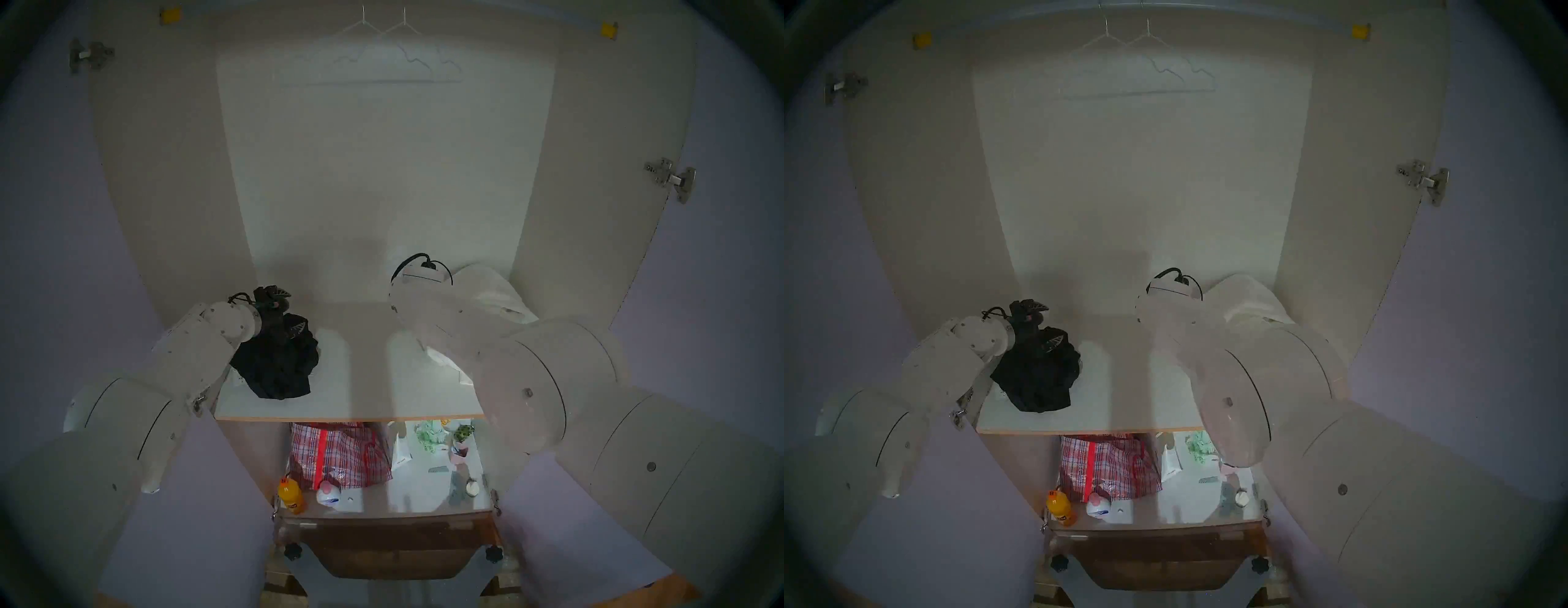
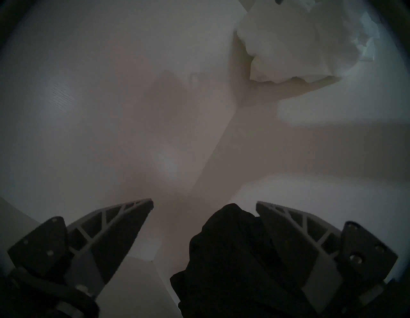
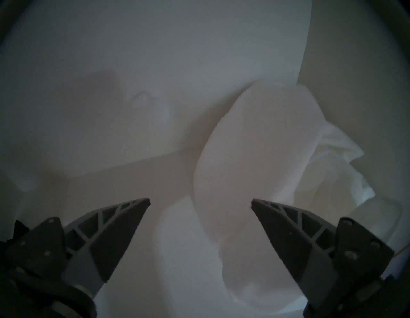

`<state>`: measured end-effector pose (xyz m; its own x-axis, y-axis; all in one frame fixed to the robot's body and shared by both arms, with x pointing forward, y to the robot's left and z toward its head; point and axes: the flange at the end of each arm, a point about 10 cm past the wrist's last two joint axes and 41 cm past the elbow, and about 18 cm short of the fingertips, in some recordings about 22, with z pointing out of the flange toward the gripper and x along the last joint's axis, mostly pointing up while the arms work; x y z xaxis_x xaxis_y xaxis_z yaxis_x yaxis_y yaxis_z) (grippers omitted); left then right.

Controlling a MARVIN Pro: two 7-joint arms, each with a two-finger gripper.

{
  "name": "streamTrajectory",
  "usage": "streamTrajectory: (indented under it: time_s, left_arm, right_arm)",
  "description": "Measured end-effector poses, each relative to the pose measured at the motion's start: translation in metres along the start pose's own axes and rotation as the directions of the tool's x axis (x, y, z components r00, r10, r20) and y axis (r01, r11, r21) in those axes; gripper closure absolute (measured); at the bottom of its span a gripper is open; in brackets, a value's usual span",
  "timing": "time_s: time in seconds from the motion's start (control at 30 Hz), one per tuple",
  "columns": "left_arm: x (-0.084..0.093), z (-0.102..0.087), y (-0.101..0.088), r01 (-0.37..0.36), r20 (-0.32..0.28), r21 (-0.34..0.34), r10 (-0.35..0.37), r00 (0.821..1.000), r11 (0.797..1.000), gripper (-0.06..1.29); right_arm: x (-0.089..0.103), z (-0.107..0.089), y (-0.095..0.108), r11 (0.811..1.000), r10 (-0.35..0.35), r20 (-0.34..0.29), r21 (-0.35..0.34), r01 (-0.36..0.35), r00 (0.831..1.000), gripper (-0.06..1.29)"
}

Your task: Sort tops into two piles: light colors and dark colors

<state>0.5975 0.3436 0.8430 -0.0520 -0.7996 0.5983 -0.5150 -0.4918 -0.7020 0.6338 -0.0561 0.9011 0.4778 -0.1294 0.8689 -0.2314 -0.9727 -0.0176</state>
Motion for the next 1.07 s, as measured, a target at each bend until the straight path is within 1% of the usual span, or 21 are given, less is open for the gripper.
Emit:
streamTrajectory:
  time_s: [0.07, 0.13, 0.17, 0.23, 0.27, 0.3, 0.33, 0.43, 0.53, 0.57, 0.63, 0.7, 1.07]
  left_arm:
    - [0.0, 0.0, 0.0, 0.0, 0.0, 0.001, 0.0, 1.0, 1.0, -0.02]
    - [0.0, 0.0, 0.0, 0.0, -0.001, 0.002, 0.0, 1.0, 1.0, -0.02]
    - [0.0, 0.0, 0.0, 0.0, -0.001, 0.003, 0.0, 1.0, 1.0, -0.02]
    - [0.0, 0.0, 0.0, 0.0, -0.001, 0.004, 0.0, 1.0, 1.0, -0.02]
    - [0.001, 0.0, 0.0, 0.0, -0.001, 0.004, 0.0, 1.0, 1.0, -0.02]
    - [0.001, 0.0, 0.0, 0.0, -0.001, 0.005, 0.0, 1.0, 1.0, -0.02]
    - [0.001, 0.001, 0.0, 0.0, -0.002, 0.006, 0.0, 1.0, 1.0, -0.02]
    - [0.001, 0.001, 0.0, 0.0, -0.002, 0.007, 0.0, 1.0, 1.0, -0.02]
    - [0.001, 0.001, 0.0, 0.0, -0.002, 0.008, 0.0, 1.0, 1.0, -0.02]
    - [0.001, 0.001, -0.001, 0.0, -0.003, 0.009, 0.0, 1.0, 1.0, -0.02]
    - [0.002, 0.001, -0.001, 0.0, -0.003, 0.01, 0.0, 1.0, 1.0, -0.02]
    - [0.002, 0.001, -0.001, 0.0, -0.003, 0.01, 0.0, 1.0, 1.0, -0.02]
    - [0.002, 0.001, -0.001, 0.0, -0.004, 0.017, 0.0, 1.0, 1.0, -0.02]
  right_arm:
    - [0.004, 0.002, 0.006, 0.999, -0.037, -0.034, -0.016, 0.036, 0.999, -0.02]
    - [0.007, 0.003, 0.009, 0.998, -0.054, -0.052, -0.025, 0.053, 0.997, -0.02]
    - [0.009, 0.004, 0.012, 0.997, -0.077, -0.071, -0.034, 0.074, 0.994, -0.02]
    - [0.01, 0.005, 0.013, 0.995, -0.093, -0.083, -0.04, 0.09, 0.992, -0.02]
    - [0.01, 0.006, 0.015, 0.993, -0.115, -0.099, -0.046, 0.111, 0.988, -0.02]
    - [0.01, 0.006, 0.016, 0.991, -0.128, -0.106, -0.049, 0.124, 0.986, -0.02]
    - [0.008, 0.007, 0.017, 0.987, -0.16, -0.124, -0.054, 0.155, 0.979, -0.02]
    - [0.006, 0.008, 0.017, 0.985, -0.169, -0.13, -0.052, 0.164, 0.977, -0.02]
    - [0.001, 0.01, 0.02, 0.978, -0.205, -0.147, -0.056, 0.199, 0.968, -0.02]
    - [-0.001, 0.011, 0.021, 0.974, -0.224, -0.157, -0.059, 0.217, 0.962, -0.02]
    - [-0.001, 0.013, 0.025, 0.971, -0.239, -0.172, -0.064, 0.232, 0.956, -0.02]
    - [-0.002, 0.014, 0.027, 0.971, -0.24, -0.174, -0.065, 0.232, 0.955, -0.02]
    - [-0.005, 0.021, 0.041, 0.962, -0.271, -0.244, -0.062, 0.264, 0.931, -0.02]
